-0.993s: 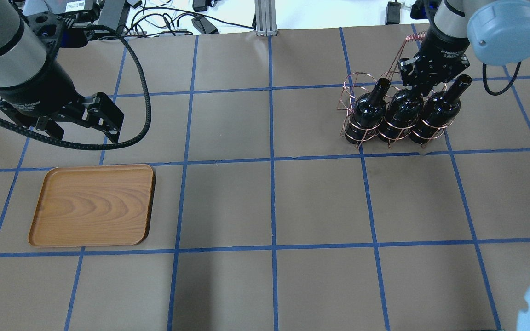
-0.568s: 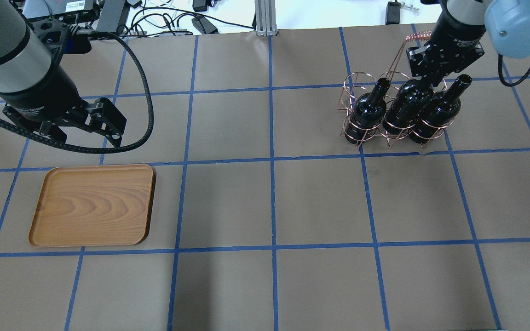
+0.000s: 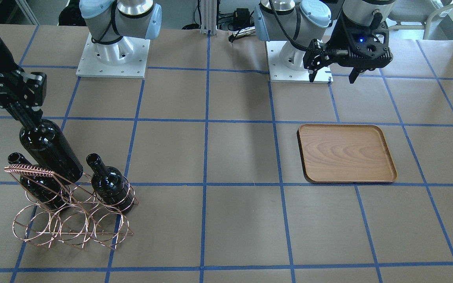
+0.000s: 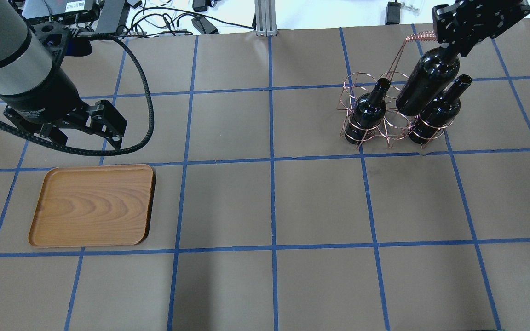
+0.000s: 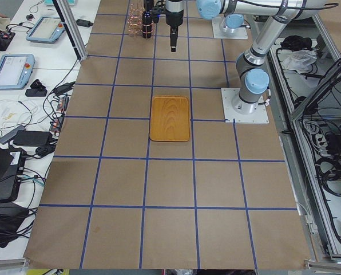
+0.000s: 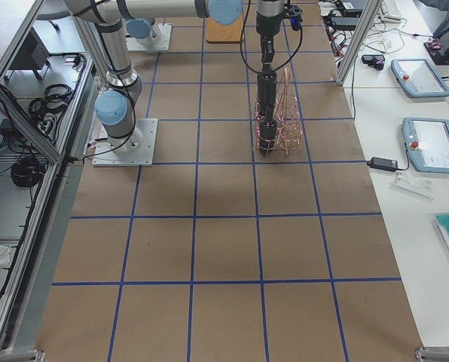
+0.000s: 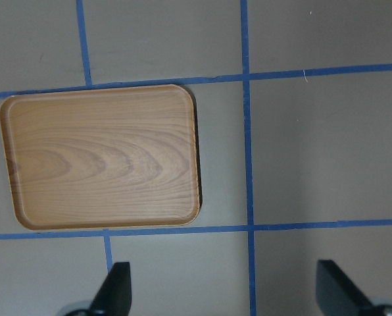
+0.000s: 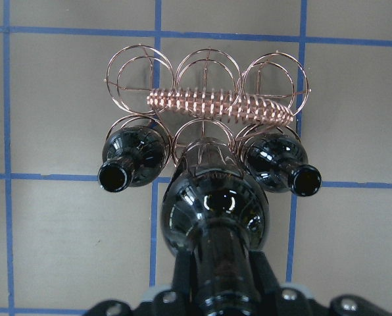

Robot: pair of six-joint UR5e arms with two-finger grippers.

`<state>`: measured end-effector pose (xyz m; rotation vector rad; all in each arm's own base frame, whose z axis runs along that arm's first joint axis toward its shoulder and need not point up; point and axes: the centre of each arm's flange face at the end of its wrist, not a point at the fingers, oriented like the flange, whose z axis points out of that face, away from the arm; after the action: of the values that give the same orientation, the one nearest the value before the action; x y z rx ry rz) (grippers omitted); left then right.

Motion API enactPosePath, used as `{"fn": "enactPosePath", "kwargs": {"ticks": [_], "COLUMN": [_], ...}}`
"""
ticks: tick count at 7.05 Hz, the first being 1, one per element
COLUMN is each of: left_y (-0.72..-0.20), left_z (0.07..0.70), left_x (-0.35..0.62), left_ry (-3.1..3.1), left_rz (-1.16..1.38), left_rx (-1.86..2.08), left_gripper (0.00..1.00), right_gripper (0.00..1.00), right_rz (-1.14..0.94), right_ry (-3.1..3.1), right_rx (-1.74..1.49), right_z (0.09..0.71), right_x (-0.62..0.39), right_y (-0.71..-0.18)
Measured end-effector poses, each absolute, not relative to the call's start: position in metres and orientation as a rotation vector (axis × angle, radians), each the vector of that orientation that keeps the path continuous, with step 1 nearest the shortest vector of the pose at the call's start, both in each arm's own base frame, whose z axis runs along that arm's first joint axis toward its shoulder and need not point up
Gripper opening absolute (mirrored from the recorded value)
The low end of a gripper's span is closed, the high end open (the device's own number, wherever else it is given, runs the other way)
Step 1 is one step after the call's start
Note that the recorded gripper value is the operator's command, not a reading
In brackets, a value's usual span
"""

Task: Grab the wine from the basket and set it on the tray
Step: 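Lift the dark bottle out of the rack with the right gripper, then carry the bottle toward the tray and stand it upright on the table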

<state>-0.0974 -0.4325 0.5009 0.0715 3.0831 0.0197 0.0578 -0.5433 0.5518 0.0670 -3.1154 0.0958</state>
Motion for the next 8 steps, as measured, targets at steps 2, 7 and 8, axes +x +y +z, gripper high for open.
{"fn": "enactPosePath", "kwargs": {"ticks": [2,7,8], "left_y": [-0.432,-0.433,-0.432], "left_z": [0.503,0.509,0.510], "left_x": [-0.098,-0.099,-0.099], "left_ry": [3.084,3.088,3.087], "left_rz": [0.009,-0.051,-0.054], "left_rx": [0.067,0.064,0.064], "left_gripper": [1.00,1.00,1.00], "right_gripper": [0.10,0.10,0.10], "right_rz": [-0.002,0.026,0.039], "right_ry": [-3.130,-3.131,-3.129], "right_rx": [0.028,-0.047,-0.026], "right_z": [0.552,0.468,0.454], "right_x": [0.090,0.278,0.313], "right_y": [-0.513,-0.456,-0.450]}}
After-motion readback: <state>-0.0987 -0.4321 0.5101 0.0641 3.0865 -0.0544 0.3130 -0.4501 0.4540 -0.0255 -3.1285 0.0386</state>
